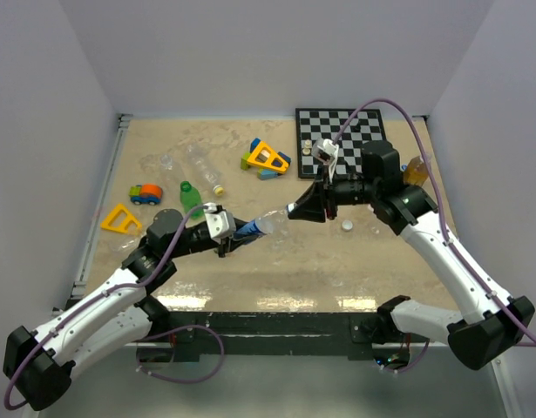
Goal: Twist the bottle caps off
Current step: Unscrew the bottle cap from the plastic bottle.
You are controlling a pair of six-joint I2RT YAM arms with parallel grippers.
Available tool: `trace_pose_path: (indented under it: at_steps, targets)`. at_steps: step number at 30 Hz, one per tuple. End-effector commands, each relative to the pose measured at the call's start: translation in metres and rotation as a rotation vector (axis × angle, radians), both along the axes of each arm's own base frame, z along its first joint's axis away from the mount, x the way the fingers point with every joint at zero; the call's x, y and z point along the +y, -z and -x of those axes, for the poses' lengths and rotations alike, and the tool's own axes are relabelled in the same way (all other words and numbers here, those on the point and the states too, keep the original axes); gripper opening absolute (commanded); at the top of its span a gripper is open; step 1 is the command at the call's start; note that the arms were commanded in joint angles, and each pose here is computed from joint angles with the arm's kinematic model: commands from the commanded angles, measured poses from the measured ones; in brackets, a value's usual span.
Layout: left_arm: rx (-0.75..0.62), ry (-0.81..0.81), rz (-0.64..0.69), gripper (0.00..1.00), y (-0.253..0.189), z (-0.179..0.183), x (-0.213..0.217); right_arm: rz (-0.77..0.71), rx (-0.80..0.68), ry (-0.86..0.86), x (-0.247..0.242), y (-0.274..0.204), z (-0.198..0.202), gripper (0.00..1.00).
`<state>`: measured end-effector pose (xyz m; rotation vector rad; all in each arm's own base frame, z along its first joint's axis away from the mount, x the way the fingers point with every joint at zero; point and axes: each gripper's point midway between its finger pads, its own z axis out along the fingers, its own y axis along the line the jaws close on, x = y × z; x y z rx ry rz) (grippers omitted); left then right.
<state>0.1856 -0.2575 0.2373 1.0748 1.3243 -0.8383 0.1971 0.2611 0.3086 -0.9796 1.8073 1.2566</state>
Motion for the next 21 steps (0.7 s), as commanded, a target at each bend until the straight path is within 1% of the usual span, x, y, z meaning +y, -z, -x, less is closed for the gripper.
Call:
trace_pose_path:
  at_steps: [1,2,3,5,6,7,10,12,15,16,19,21]
  targets:
    - [-0.023,0.025,0.015,0.0,-0.009,0.002,-0.003,-0.022,-0.221,-0.251,-0.001,-0.011,0.028,0.0]
    - [-0.025,0.039,0.013,0.0,-0.011,0.003,-0.004,-0.015,-0.289,-0.304,-0.002,-0.011,0.032,0.0]
    - [-0.027,0.059,0.008,0.0,-0.012,0.005,-0.005,0.006,-0.325,-0.339,-0.004,-0.007,0.034,0.0]
    - [-0.009,0.093,-0.001,0.0,-0.012,0.005,-0.006,0.069,-0.44,-0.42,-0.004,0.001,0.038,0.0]
    - [0.004,0.12,-0.005,0.0,-0.011,0.006,-0.007,0.116,-0.481,-0.474,-0.003,0.009,0.043,0.0]
    - [0.008,0.14,-0.008,0.0,-0.013,0.005,-0.008,0.138,-0.574,-0.565,0.001,0.013,0.053,0.0]
    - [0.025,0.211,-0.024,0.0,-0.014,0.003,-0.012,0.168,-0.726,-0.681,0.004,0.024,0.063,0.0]
    - [0.04,0.251,-0.05,0.0,-0.011,0.001,-0.016,0.179,-0.91,-0.773,0.002,0.027,0.065,0.0]
    - [0.04,0.284,-0.083,0.0,-0.011,-0.005,-0.023,0.239,-1.12,-0.775,0.001,0.023,0.051,0.0]
    - [0.053,0.289,-0.097,0.0,-0.01,-0.006,-0.023,0.255,-1.167,-0.762,0.001,0.02,0.046,0.0]
    - [0.045,0.294,-0.108,0.0,-0.009,-0.011,-0.026,0.267,-1.194,-0.753,-0.002,0.016,0.046,0.0]
    - [0.043,0.285,-0.119,0.0,-0.004,-0.014,-0.026,0.23,-1.14,-0.7,0.001,0.01,0.05,0.0]
